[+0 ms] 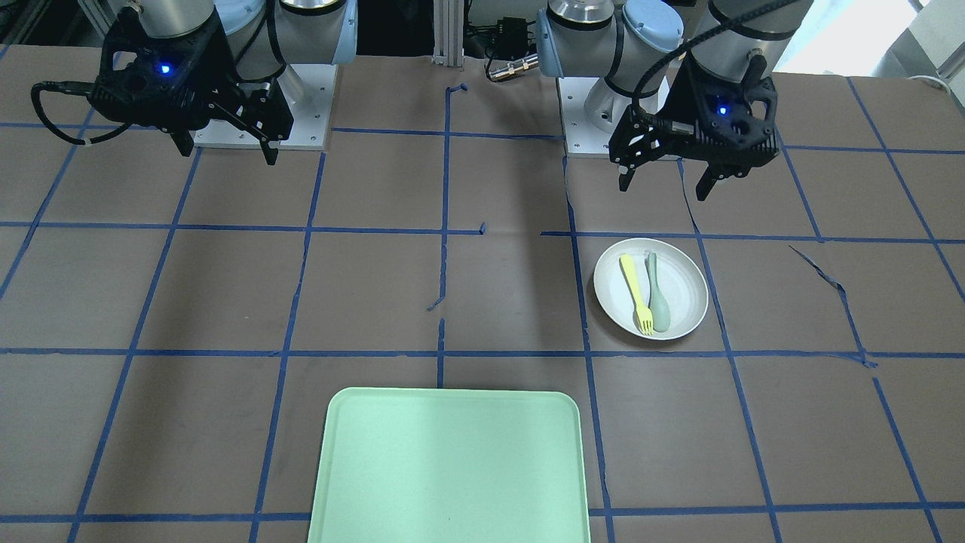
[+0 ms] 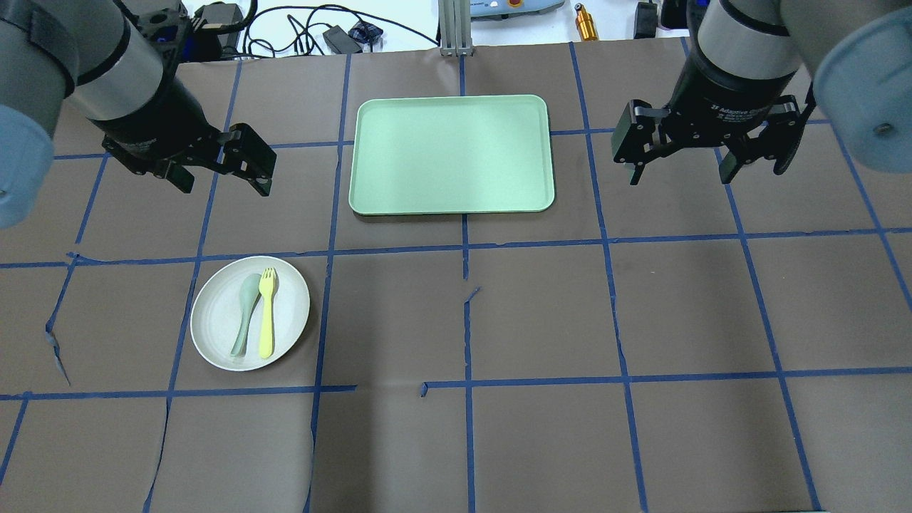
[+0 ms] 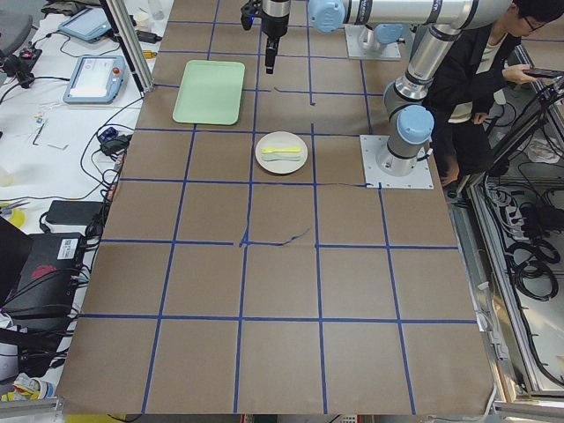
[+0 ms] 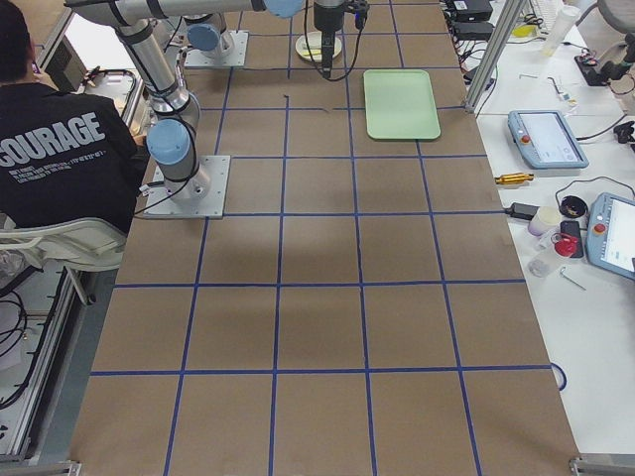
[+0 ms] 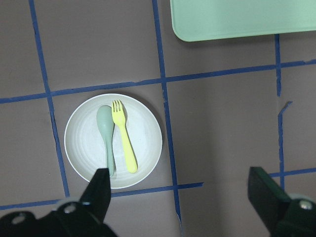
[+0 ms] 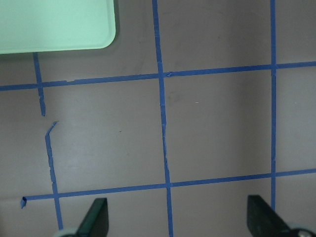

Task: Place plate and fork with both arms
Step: 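Lower the left gripper to the white plate's rim and grasp it, then slide the white plate with the left gripper onto the green tray, then open the left gripper and lift it away from the plate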

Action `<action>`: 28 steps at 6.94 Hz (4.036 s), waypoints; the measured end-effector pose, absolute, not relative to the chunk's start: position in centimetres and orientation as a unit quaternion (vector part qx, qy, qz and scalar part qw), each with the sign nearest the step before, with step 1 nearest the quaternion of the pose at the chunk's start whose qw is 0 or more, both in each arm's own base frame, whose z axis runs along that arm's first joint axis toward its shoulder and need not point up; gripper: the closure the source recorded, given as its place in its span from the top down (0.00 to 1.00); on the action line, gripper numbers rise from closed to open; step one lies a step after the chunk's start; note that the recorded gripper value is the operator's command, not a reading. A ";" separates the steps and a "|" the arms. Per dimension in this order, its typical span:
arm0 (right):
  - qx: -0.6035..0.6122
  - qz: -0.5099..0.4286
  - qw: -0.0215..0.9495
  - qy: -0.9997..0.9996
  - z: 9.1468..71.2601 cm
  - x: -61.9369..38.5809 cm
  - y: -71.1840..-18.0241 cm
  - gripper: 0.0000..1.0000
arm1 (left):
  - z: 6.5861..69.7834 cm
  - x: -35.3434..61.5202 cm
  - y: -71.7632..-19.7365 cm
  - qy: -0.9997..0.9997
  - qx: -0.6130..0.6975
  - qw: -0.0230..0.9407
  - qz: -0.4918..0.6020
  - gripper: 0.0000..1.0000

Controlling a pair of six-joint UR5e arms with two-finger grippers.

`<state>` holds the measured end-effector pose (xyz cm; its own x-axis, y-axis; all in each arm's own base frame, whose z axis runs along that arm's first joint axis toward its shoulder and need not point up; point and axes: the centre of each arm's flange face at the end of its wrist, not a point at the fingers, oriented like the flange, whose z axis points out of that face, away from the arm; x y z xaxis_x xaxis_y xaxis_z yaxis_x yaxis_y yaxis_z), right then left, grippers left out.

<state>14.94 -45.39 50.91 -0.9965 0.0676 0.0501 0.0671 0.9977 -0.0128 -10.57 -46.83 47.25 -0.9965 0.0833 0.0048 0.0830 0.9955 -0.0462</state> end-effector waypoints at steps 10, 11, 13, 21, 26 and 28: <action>-0.034 0.001 0.025 -0.999 50.5 14.9 -45.4 1.00 | 18.5 8.6 -45.7 -0.998 0.035 0.033 -0.027 0.00; -0.034 0.001 0.025 -0.999 50.5 14.9 -45.4 1.00 | 18.6 8.6 -45.7 -0.998 0.035 0.034 -0.027 0.00; -0.034 0.001 0.026 -0.999 50.5 14.9 -45.4 1.00 | 19.0 8.7 -46.2 -0.998 0.035 0.037 -0.023 0.00; -0.034 0.000 0.025 -0.999 50.4 14.9 -45.4 1.00 | 22.8 -10.7 -74.5 -0.981 -0.059 0.183 0.034 0.00; -0.033 0.000 0.025 -0.999 50.4 15.0 -45.3 1.00 | 17.8 -20.5 -77.6 -0.983 -0.052 0.177 0.013 0.82; -0.034 0.000 0.025 -0.999 50.4 15.0 -45.4 1.00 | 19.3 -20.3 -77.4 -0.984 -0.062 0.167 0.025 1.00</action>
